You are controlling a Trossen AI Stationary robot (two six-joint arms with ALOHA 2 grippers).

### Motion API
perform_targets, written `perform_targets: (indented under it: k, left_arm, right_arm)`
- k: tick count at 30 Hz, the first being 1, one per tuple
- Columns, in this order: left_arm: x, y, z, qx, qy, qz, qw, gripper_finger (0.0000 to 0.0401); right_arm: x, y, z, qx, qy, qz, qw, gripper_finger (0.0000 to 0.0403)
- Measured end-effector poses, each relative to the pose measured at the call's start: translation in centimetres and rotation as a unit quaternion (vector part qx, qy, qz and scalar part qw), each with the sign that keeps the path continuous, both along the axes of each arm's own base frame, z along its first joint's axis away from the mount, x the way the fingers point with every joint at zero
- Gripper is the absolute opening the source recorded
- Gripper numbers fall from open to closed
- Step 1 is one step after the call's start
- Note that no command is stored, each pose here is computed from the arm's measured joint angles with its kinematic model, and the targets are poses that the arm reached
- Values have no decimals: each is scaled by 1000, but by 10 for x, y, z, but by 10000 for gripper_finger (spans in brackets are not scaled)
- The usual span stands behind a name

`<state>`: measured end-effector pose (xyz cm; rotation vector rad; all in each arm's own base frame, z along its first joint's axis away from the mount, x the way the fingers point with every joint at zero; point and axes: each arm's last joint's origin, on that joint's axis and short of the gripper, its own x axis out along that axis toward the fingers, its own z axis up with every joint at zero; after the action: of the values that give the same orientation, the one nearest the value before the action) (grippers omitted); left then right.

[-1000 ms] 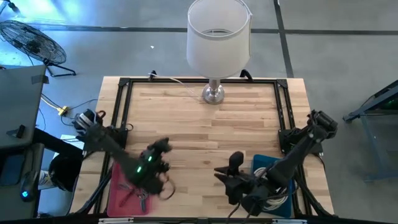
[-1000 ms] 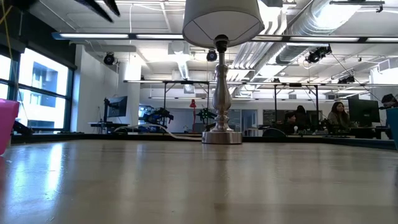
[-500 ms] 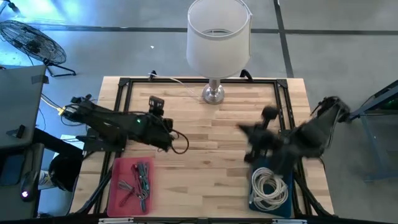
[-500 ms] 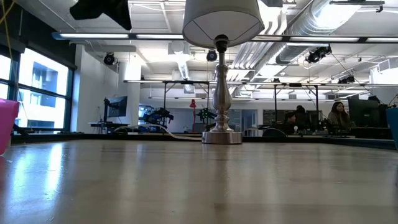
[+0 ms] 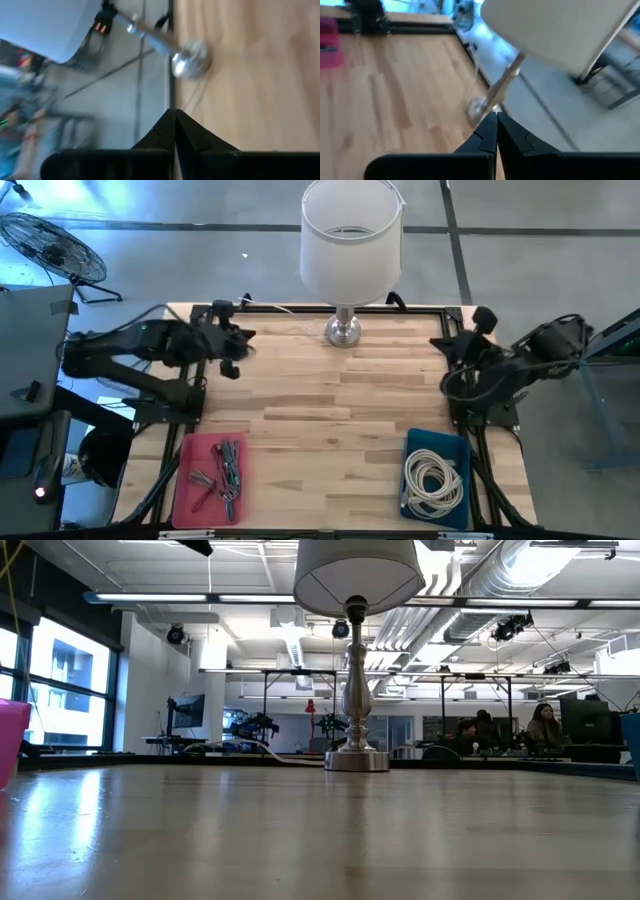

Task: Pick & Place USB Port
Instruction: Return to Home Position

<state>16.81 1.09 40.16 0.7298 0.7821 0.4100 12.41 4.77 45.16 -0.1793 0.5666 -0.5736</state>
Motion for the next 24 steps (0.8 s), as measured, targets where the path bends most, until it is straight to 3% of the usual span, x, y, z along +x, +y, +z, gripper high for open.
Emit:
perform_targets:
  k: [5, 8, 14, 20, 24]
  left_arm:
    - [-24, 14, -20, -60, -108, -51, 991, 0]
    - [-29, 14, -41, -88, -143, -123, 978, 0]
    - [-27, 14, -88, -127, -174, -227, 950, 0]
    - [-24, 15, -135, -165, -166, -282, 930, 0]
    - [-25, 15, -162, -181, -143, -280, 932, 0]
  right_arm:
    - [-26, -14, -35, 71, -76, 12, 995, 0]
    - [-25, -11, -62, 98, -118, 89, 984, 0]
    - [-13, -2, -115, 78, -208, 233, 947, 0]
    - [-3, -5, -162, 83, -189, 249, 946, 0]
    - [3, -12, -188, 94, -170, 219, 956, 0]
